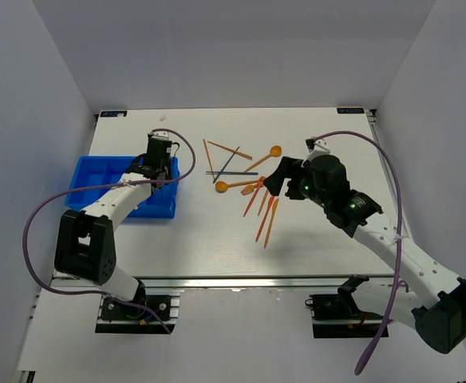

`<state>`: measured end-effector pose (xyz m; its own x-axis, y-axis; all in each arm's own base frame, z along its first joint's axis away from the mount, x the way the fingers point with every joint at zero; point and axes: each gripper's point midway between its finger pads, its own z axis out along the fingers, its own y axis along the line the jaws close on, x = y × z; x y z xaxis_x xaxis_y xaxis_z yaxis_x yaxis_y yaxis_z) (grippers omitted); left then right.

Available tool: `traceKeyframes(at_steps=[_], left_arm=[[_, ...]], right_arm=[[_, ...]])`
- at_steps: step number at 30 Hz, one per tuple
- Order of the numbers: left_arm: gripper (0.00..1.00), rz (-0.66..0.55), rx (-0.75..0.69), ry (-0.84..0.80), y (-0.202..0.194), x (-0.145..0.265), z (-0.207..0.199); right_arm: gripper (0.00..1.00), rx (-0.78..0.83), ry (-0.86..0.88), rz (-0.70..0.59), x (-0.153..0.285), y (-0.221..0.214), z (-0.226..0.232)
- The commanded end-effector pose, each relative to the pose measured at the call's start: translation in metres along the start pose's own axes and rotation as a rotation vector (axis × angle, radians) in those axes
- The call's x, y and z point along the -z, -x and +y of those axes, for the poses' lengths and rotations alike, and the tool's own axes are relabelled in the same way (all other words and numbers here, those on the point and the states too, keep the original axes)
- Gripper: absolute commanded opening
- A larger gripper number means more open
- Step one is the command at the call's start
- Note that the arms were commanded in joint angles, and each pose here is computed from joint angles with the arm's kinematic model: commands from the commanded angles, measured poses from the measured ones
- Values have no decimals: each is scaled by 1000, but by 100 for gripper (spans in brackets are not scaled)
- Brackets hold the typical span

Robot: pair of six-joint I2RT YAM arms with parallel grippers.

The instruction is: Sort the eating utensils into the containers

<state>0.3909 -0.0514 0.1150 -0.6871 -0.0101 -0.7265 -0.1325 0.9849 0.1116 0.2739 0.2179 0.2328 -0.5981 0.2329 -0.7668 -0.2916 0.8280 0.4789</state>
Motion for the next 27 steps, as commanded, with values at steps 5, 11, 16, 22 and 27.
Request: traceKeyframes(at_steps=[5,11,16,22,27], left_arm=[[19,-36,121,-57,10,-8,-3],[29,-31,139,-55,9,-3,-2],[39,-55,157,-72,14,13,0],[52,-142,179,-79,35,46,11],[85,-223,216,-2,53,80,37]], right_arm=[[89,22,20,-18,-5,1,1],[89,30,18,-12,-6,1,0],[89,44,2,-6,-9,3,-1],[89,56,-20,27,-18,-2,-5],[89,80,-83,127,-43,-18,-16]])
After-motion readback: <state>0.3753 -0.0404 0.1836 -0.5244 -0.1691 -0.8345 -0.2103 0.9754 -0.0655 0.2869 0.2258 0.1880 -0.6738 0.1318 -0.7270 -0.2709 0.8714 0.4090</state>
